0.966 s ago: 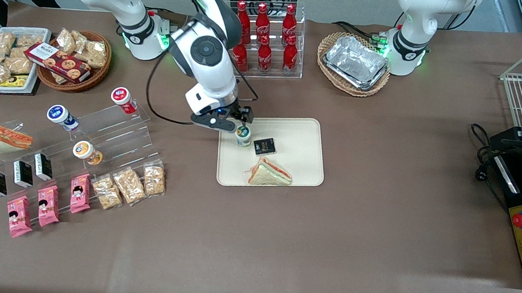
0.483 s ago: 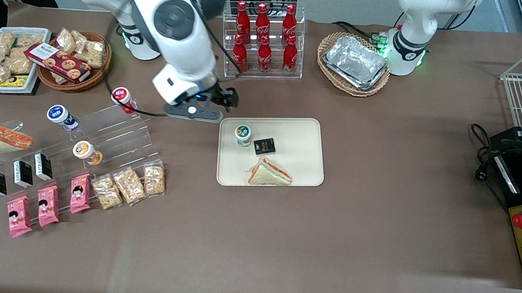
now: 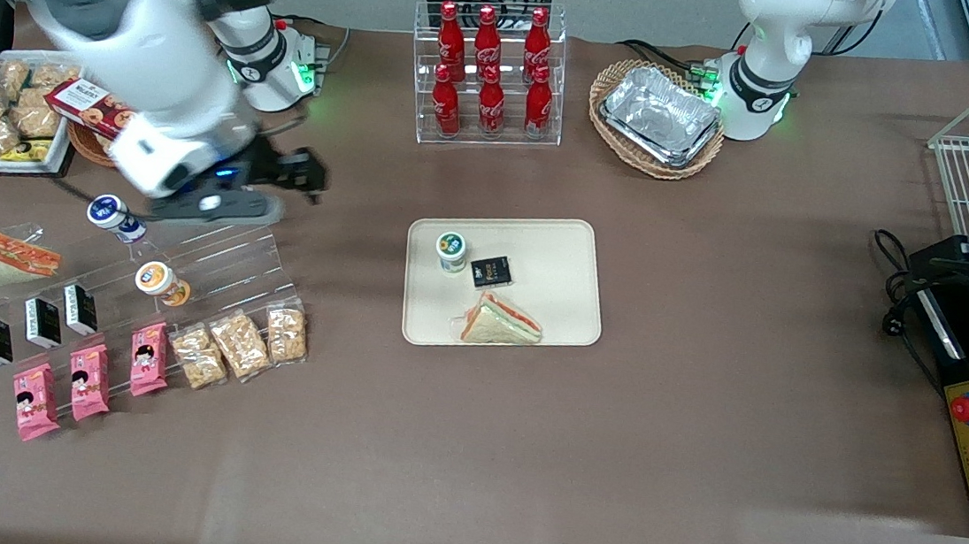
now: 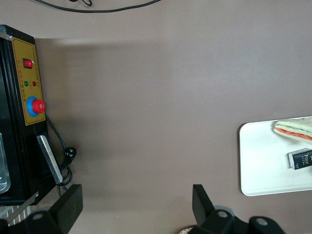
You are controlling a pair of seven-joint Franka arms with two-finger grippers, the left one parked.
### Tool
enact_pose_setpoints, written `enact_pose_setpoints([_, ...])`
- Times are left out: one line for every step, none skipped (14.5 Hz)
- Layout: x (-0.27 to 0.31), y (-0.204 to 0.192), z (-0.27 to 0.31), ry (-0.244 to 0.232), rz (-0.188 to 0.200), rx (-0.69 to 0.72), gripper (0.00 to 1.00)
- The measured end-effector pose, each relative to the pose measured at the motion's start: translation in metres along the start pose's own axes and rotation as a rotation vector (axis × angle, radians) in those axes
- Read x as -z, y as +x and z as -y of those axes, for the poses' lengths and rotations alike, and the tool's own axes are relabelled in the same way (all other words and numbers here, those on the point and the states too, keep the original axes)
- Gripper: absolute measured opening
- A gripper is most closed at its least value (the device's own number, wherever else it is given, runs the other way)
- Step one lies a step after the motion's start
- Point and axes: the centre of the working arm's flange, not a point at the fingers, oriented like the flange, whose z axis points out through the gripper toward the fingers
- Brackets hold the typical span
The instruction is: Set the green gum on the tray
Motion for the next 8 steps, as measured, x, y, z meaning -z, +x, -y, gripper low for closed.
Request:
enact_pose_setpoints([0.003, 0.008, -0.029, 0.003, -0.003, 0.013, 1.00])
enact_pose_setpoints([0.005, 0.016, -0.062, 0.006, -0.005, 0.029, 1.00])
enact_pose_setpoints([0.007, 0.023, -0.096, 0.010, -0.008, 0.046, 1.00])
enact_pose_setpoints([0.009, 0.027, -0.131, 0.013, -0.012, 0.057, 1.00])
enact_pose_setpoints([0.010, 0.029, -0.161, 0.016, -0.015, 0.053, 1.00])
enact_pose_setpoints([0.011, 0.030, -0.185, 0.018, -0.017, 0.040, 1.00])
enact_pose_setpoints([0.012, 0.029, -0.202, 0.018, -0.019, 0.026, 1.00])
enact_pose_setpoints([0.012, 0.029, -0.211, 0.005, -0.019, 0.014, 1.00])
